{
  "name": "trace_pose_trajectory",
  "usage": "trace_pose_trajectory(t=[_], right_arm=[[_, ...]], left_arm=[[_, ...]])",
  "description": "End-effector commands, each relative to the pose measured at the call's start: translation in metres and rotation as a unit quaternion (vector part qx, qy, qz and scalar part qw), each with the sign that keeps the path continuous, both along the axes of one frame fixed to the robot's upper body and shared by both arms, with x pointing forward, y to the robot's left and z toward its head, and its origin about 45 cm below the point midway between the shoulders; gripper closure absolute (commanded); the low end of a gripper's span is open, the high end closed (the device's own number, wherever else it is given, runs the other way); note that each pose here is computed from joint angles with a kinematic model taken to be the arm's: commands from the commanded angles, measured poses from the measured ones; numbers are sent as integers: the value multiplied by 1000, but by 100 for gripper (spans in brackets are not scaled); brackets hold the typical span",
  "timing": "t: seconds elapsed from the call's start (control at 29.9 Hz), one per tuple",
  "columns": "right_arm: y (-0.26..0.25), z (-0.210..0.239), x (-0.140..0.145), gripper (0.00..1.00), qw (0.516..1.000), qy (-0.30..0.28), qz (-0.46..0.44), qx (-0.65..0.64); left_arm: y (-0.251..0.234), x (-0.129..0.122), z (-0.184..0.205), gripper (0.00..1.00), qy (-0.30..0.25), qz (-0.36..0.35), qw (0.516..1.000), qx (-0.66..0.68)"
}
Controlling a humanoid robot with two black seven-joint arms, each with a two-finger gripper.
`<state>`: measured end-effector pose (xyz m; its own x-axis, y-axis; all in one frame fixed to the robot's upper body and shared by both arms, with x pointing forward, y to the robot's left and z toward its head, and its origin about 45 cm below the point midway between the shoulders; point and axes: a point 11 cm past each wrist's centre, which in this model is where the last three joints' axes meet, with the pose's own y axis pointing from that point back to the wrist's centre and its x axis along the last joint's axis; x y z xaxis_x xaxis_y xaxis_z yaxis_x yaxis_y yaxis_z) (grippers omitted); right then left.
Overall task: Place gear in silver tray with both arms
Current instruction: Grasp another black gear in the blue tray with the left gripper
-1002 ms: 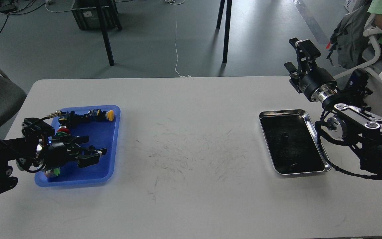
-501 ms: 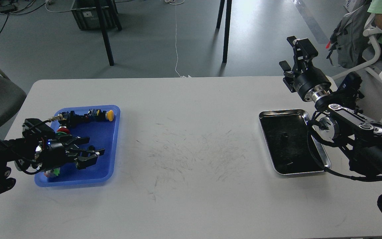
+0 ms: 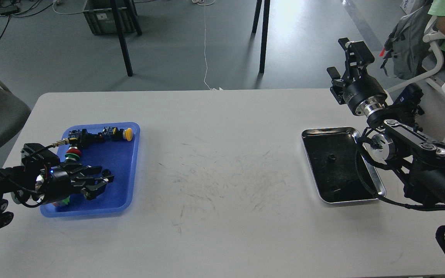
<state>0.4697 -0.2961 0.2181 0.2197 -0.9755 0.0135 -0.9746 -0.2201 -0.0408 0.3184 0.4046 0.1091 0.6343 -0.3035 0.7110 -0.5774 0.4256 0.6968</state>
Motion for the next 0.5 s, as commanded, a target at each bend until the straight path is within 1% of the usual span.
trace_pose_trajectory(t=[0.0, 0.4, 0.47], right_arm=[[0, 0, 0, 6, 1000, 0, 0, 0], [0, -1, 0, 6, 1000, 1, 0, 1], [0, -1, 0, 6, 1000, 1, 0, 1]], left_arm=[[3, 1, 0, 49, -2, 5, 1000, 3], [-3, 2, 1, 49, -3, 4, 1000, -8], [-3, 2, 1, 52, -3, 4, 1000, -8]])
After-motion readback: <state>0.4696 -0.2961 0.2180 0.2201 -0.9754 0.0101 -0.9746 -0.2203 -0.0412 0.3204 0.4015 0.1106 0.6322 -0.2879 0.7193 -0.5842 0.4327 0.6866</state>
